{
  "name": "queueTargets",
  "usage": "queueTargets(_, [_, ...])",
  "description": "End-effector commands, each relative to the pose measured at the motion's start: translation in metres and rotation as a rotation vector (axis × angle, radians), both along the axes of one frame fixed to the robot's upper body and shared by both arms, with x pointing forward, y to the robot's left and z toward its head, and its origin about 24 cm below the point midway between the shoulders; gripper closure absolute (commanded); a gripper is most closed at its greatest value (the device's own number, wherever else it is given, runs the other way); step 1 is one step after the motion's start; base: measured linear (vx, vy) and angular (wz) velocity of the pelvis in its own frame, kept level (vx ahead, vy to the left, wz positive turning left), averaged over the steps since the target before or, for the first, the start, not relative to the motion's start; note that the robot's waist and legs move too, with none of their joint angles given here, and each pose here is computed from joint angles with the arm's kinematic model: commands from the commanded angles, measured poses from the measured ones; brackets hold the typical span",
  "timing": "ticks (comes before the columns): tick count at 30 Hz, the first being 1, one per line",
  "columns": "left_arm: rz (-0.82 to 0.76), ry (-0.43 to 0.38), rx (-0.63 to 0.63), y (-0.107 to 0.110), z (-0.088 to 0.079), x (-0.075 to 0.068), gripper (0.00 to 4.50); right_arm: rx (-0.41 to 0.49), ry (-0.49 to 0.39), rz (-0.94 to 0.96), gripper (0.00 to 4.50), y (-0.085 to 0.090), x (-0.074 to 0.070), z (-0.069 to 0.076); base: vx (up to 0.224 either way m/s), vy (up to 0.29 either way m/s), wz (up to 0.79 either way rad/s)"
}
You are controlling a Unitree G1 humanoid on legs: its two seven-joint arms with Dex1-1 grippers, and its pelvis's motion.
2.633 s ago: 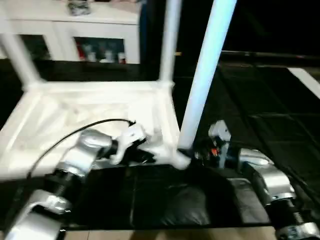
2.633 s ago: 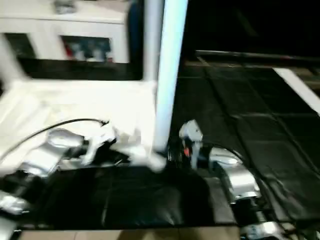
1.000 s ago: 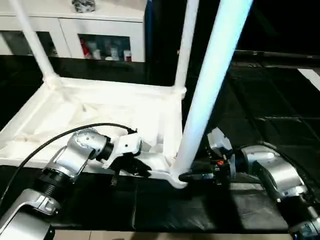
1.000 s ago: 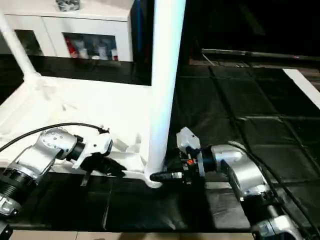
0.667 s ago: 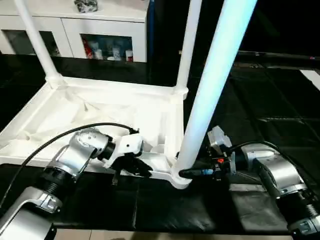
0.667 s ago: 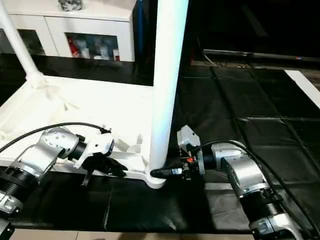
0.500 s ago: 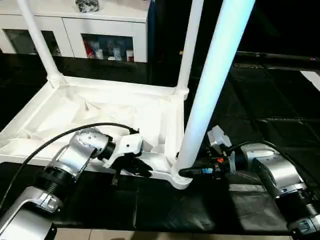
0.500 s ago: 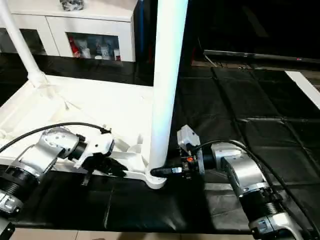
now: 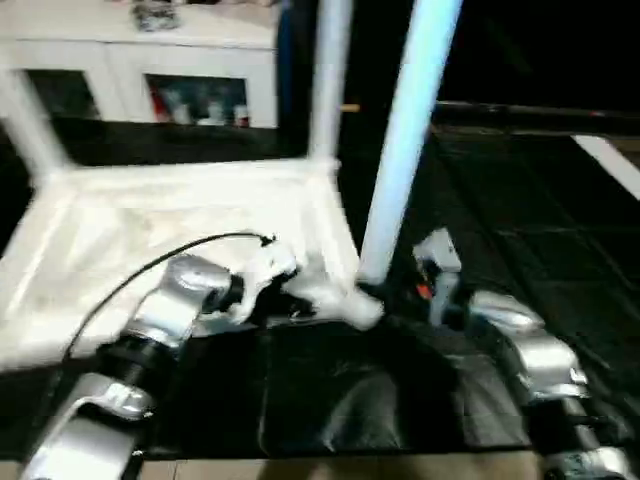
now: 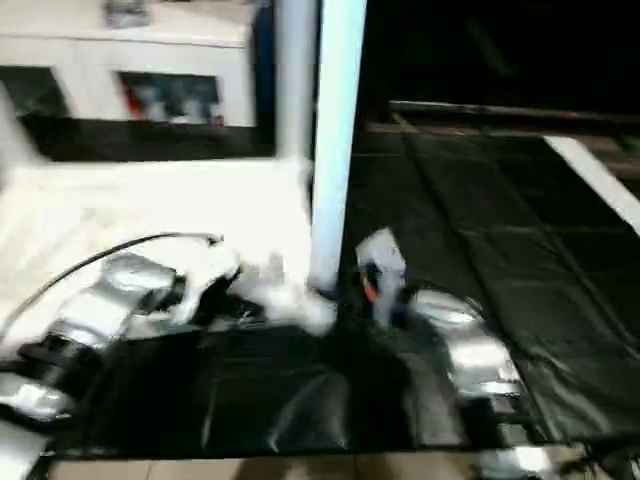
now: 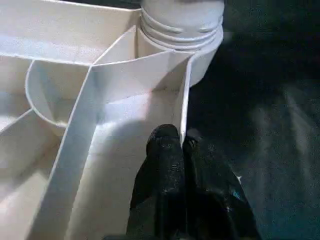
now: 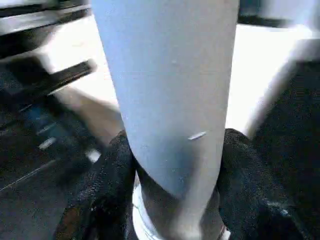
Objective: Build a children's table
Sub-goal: Rotate leg to tighten
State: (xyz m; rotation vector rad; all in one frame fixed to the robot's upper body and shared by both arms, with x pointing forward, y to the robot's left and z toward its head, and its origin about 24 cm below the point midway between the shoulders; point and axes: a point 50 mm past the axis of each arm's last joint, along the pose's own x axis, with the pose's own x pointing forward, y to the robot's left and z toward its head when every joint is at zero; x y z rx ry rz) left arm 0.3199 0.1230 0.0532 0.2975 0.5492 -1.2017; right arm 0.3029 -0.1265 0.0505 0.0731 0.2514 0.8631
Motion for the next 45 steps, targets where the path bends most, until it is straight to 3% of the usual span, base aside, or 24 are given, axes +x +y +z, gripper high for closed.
queueTargets(1, [0.041,-0.061,-0.093,-0.039,0.015,0.009,4.50,-0.002,0.069,0.056,2.53,0.049,-0.001,-0.009,0.000,0.000,0.00])
queueTargets(5, [0.153,-0.085,-0.110,-0.052,0.019,0.016,4.50,-0.028,0.068,-0.071,2.53,0.063,0.009,-0.005,0.000,0.000,0.00])
queueTargets(10, [0.185,-0.106,-0.098,-0.053,0.021,0.018,4.50,-0.036,0.044,-0.093,2.53,0.066,0.013,-0.003,0.000,0.000,0.00])
queueTargets(11, [0.179,-0.113,-0.087,-0.050,0.021,0.017,4.50,-0.024,0.044,-0.086,2.00,0.065,0.012,-0.002,0.000,0.000,0.00])
queueTargets(18, [0.109,-0.124,-0.036,-0.028,0.017,0.013,4.50,-0.001,0.024,-0.008,1.34,0.044,0.005,-0.002,0.000,0.000,0.00])
queueTargets(24, [-0.041,-0.125,0.006,-0.008,0.017,0.010,4.50,-0.011,-0.019,0.145,0.95,0.016,-0.004,0.005,0.000,0.000,0.00])
queueTargets(26, [-0.099,-0.111,0.027,-0.003,0.016,0.007,4.50,-0.037,-0.027,0.186,0.89,0.007,-0.006,0.007,0.000,0.000,0.00])
queueTargets(27, [-0.198,-0.096,0.046,0.002,0.016,0.002,4.50,-0.077,-0.041,0.250,0.64,-0.004,-0.008,0.009,0.000,0.000,0.00])
queueTargets(31, [-0.333,-0.068,0.092,0.010,0.016,-0.005,4.50,-0.123,-0.034,0.380,0.38,-0.014,-0.014,0.014,0.000,0.000,0.00])
queueTargets(37, [-0.471,-0.017,0.096,0.010,0.016,-0.016,4.50,-0.105,-0.026,0.553,0.38,-0.020,-0.025,0.022,0.000,0.000,0.00])
queueTargets(45, [-0.535,-0.005,0.117,0.011,0.013,-0.021,4.50,-0.099,0.041,0.646,1.12,-0.018,-0.031,0.016,0.000,0.000,0.00])
